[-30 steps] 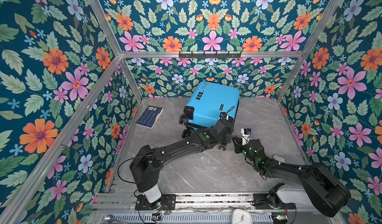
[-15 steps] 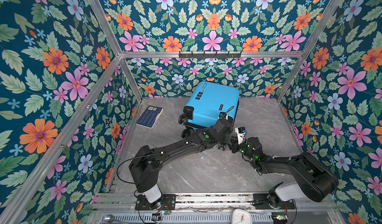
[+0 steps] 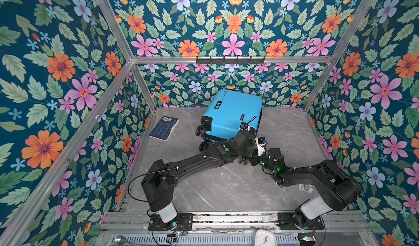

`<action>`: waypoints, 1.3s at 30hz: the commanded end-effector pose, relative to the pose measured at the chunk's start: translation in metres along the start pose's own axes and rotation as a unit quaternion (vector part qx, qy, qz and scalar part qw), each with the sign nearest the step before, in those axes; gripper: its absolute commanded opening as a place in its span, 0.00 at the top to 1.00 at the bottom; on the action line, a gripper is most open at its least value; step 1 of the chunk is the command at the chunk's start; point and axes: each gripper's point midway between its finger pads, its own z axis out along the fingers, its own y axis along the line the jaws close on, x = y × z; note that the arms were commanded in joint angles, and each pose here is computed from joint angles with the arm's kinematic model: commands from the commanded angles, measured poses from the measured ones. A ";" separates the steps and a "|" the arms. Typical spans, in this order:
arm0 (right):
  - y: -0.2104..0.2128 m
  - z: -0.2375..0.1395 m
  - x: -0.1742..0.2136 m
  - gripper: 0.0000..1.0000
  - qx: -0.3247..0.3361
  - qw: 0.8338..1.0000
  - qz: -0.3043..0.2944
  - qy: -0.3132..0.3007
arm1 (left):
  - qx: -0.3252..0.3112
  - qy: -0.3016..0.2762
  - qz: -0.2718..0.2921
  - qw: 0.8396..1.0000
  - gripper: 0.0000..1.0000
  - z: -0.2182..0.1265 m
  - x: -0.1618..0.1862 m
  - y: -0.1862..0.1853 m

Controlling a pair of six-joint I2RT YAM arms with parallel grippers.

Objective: Pack the luggage

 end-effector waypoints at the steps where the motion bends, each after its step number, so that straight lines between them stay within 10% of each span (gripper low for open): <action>1: 0.015 -0.002 -0.033 0.79 -0.028 0.998 -0.012 -0.061 | 0.027 -0.060 -0.005 0.998 1.00 -0.011 -0.034 -0.014; 39: -0.015 -0.010 -0.054 1.00 0.077 0.991 0.070 -0.082 | 0.028 -0.053 -0.012 0.998 1.00 -0.006 -0.026 -0.013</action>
